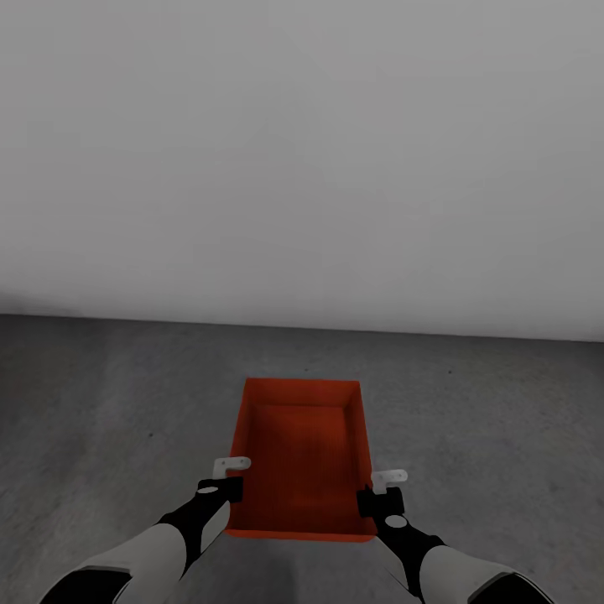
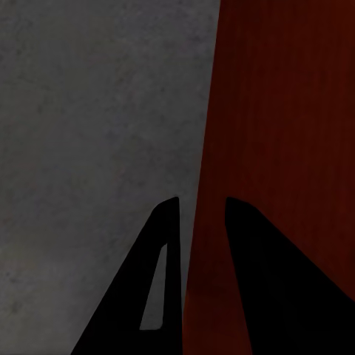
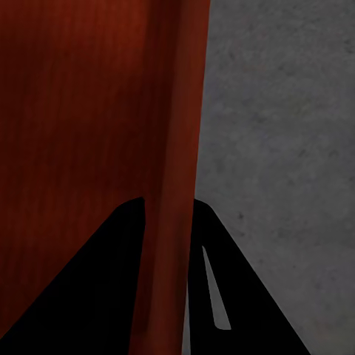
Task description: Move the two storage containers from the living room to the garage. In the garage, place one container on the floor and stack the other container on top of it (either order is fine).
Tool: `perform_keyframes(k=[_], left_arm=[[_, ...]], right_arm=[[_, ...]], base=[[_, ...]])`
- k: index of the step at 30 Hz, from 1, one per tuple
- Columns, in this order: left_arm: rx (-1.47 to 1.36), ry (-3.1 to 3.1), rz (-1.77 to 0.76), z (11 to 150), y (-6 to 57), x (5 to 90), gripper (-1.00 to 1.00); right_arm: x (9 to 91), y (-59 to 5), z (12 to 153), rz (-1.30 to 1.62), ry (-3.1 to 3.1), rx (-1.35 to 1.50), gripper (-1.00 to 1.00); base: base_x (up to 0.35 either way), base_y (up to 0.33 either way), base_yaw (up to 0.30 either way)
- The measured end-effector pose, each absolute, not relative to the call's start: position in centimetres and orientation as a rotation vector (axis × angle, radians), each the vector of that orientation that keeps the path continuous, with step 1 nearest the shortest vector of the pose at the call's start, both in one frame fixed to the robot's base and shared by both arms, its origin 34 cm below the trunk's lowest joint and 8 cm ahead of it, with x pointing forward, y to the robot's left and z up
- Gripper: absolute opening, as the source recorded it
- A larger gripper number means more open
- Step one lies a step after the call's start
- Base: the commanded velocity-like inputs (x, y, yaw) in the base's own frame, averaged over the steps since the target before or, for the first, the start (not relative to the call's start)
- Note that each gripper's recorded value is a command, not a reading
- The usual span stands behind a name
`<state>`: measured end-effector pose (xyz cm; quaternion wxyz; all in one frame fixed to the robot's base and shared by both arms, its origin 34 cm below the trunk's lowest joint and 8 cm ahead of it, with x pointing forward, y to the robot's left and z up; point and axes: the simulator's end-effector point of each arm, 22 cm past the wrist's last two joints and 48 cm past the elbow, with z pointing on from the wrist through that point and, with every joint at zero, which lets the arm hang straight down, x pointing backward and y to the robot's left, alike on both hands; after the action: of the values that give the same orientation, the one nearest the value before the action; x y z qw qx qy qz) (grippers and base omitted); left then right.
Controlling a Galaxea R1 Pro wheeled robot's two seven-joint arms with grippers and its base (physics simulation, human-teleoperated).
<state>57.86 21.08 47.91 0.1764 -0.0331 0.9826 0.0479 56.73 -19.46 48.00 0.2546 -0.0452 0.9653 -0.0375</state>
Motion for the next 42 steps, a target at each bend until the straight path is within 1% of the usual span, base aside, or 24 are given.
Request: perform_keyframes(k=[42], left_arm=[[-0.094, 2.781, 0.136, 40.9, 21.1, 57.7, -1.0]], right_arm=[[56.5, -19.5, 41.0, -0.102, 2.621, -0.123, -1.0]], base=[[0.0, 0.0, 0.0]])
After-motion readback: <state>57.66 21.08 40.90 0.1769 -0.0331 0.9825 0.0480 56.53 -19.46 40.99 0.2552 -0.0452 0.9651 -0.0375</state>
